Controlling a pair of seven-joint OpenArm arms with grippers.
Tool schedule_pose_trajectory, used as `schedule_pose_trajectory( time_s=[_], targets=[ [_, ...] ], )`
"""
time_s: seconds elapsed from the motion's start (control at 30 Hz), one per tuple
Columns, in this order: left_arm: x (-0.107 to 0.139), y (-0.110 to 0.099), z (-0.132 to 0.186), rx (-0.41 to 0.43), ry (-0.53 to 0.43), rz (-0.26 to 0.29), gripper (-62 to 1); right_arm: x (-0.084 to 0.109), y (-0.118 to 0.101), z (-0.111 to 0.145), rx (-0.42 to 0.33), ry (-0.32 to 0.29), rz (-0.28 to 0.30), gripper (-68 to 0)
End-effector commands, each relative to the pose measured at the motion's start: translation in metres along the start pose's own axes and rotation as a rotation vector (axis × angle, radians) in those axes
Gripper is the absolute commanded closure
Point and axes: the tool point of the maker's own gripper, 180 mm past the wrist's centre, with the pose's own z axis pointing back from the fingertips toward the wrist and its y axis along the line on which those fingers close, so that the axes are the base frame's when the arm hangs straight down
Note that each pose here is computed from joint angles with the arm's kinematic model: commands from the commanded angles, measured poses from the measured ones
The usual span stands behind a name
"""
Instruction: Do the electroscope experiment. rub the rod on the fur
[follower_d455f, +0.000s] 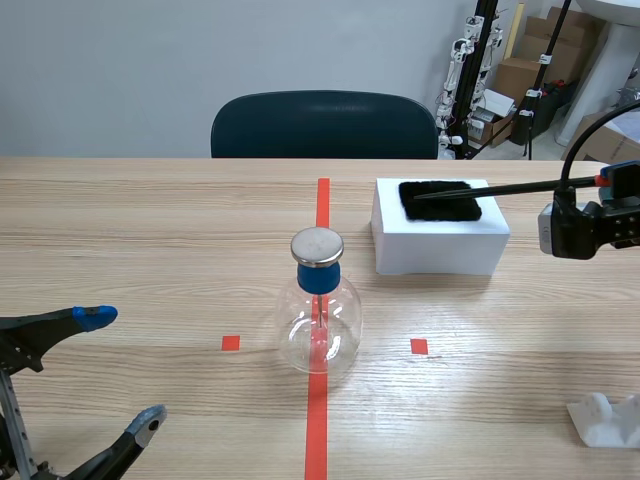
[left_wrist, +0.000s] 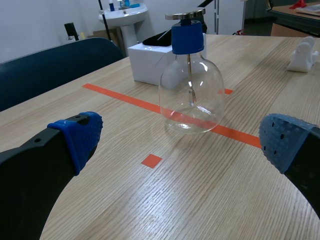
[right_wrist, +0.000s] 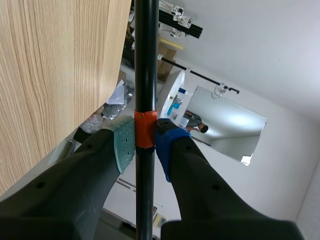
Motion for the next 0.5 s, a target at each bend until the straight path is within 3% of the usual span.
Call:
schedule_pose_trajectory(
  time_s=[0.0,0.13,0.23,0.33,0.47],
  targets=[
    [0.008,0.009,0.0,0.014,-0.028,-0.022,-62.3,-0.018,-0.015,-0.001,-0.037,0.058,0.02,0.3],
    [0.008,0.009,0.0,0.014,-0.028,-0.022,-62.3,-0.037,-0.015,0.001,-0.035,0.168,0.019,0.3],
    [0.008,0.009,0.0,0.014,-0.028,-0.022,-62.3,-0.045,-0.014,0.003,-0.031,0.216,0.017,0.3],
    [0.008,0.009,0.0,0.014,-0.028,-0.022,-62.3,-0.043,-0.014,0.002,-0.031,0.201,0.017,0.3],
    [0.008,0.009,0.0,0.014,-0.028,-0.022,-62.3,-0.025,-0.014,0.0,-0.031,0.099,0.019,0.3]
  ],
)
